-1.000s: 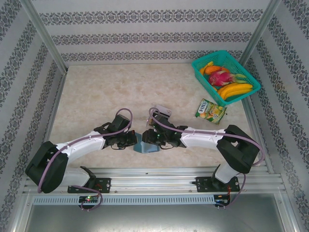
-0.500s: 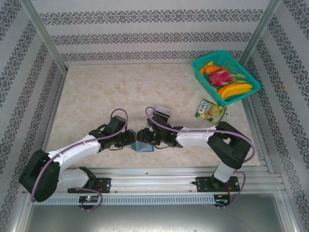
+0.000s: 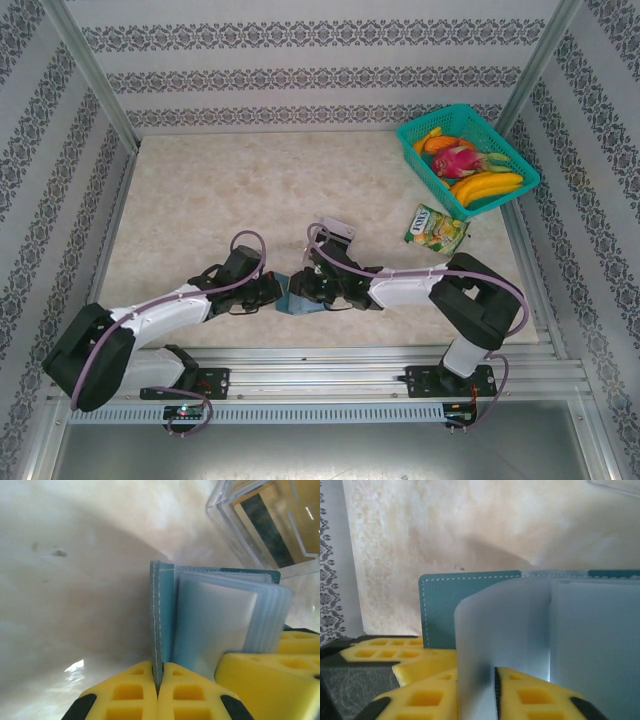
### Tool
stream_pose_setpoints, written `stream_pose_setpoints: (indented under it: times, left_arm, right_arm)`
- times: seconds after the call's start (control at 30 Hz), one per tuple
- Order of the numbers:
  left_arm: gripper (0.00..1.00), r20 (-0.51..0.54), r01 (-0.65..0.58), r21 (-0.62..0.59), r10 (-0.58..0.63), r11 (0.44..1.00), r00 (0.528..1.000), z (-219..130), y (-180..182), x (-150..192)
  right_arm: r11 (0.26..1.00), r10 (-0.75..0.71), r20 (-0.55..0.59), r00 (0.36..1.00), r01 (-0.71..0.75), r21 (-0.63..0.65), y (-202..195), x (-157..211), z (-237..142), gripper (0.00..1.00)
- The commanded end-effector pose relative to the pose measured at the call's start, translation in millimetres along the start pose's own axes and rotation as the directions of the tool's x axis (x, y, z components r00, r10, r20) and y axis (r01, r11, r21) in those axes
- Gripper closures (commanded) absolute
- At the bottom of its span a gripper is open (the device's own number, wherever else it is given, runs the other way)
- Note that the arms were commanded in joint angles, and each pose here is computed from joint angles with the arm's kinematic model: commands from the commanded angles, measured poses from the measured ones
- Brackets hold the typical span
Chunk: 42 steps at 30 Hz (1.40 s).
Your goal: Put the credit cards into the card holder
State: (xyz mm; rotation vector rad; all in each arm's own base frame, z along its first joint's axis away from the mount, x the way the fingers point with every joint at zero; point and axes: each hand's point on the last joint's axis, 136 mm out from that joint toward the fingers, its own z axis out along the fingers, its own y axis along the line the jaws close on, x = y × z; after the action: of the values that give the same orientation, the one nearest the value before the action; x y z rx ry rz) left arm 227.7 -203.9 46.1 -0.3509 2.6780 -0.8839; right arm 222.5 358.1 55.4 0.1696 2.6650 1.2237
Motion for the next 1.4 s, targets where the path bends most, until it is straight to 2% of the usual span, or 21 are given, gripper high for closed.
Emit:
stream_pose_setpoints:
  times: [0.0,0.1,0.23,0.4,0.53,0.63,0.7,0.9,1.0,1.13,1.2,1.37]
  left_arm:
    - [1.00,-0.020,0.022,0.071,-0.021,0.997,1.000,6.4,-14.1,2.1]
    - [1.00,-0.007,0.001,0.008,-0.001,1.000,1.000,2.3,-7.4,-1.8]
    - [1.00,-0.006,-0.012,-0.050,0.012,0.999,1.000,-0.1,4.9,-0.2]
    - [1.00,-0.035,-0.001,-0.044,0.000,0.999,0.999,7.6,8.2,5.5]
    - [1.00,-0.047,-0.010,-0.079,0.006,0.997,0.999,10.4,14.5,6.5]
    - [1.00,-0.043,-0.020,-0.140,0.014,0.990,0.999,7.7,27.2,7.7]
    - [1.00,-0.038,-0.035,-0.196,0.028,0.980,0.999,3.1,37.0,7.2]
    - [0.95,-0.057,-0.071,-0.235,0.059,0.969,0.997,2.3,45.5,9.1]
    - [0.92,-0.078,-0.087,-0.227,0.070,0.970,0.994,6.3,43.6,10.5]
    - [0.89,-0.098,-0.102,-0.246,0.080,0.964,0.992,5.9,47.3,13.2]
    - [0.81,-0.099,-0.106,-0.266,0.083,0.958,0.992,4.2,51.7,13.7]
    - [0.73,-0.077,-0.120,-0.337,0.100,0.934,0.992,-9.6,61.5,9.3]
  right_arm:
    - [1.000,-0.003,0.048,0.999,0.002,0.008,-1.8,-9.6,-15.9,0.69]
    - [0.994,-0.017,0.095,0.995,0.007,0.106,-21.7,-16.9,-32.9,0.64]
    - [0.940,-0.084,0.119,0.989,0.039,0.339,-58.2,-25.6,-62.3,0.64]
    - [0.953,-0.108,0.043,0.993,0.091,0.290,-50.5,-18.2,-52.6,0.68]
    - [0.921,-0.142,0.002,0.990,0.132,0.367,-57.3,-16.3,-44.7,0.76]
    - [0.819,-0.169,-0.011,0.986,0.146,0.556,-81.3,-17.9,-53.6,0.80]
    - [0.770,-0.172,-0.012,0.985,0.142,0.622,-96.7,-17.6,-59.7,0.81]
    - [0.750,-0.128,-0.016,0.992,0.107,0.653,-123.4,-12.2,-61.5,0.81]
    - [0.753,-0.128,-0.056,0.990,0.134,0.644,-123.7,-5.6,-53.4,0.81]
    - [0.720,-0.159,-0.065,0.985,0.161,0.675,-120.9,-4.8,-55.0,0.82]
    - [0.720,-0.169,-0.053,0.984,0.160,0.676,-117.2,-7.8,-57.4,0.83]
    - [0.707,-0.154,-0.056,0.987,0.149,0.692,-122.6,-10.1,-61.0,0.84]
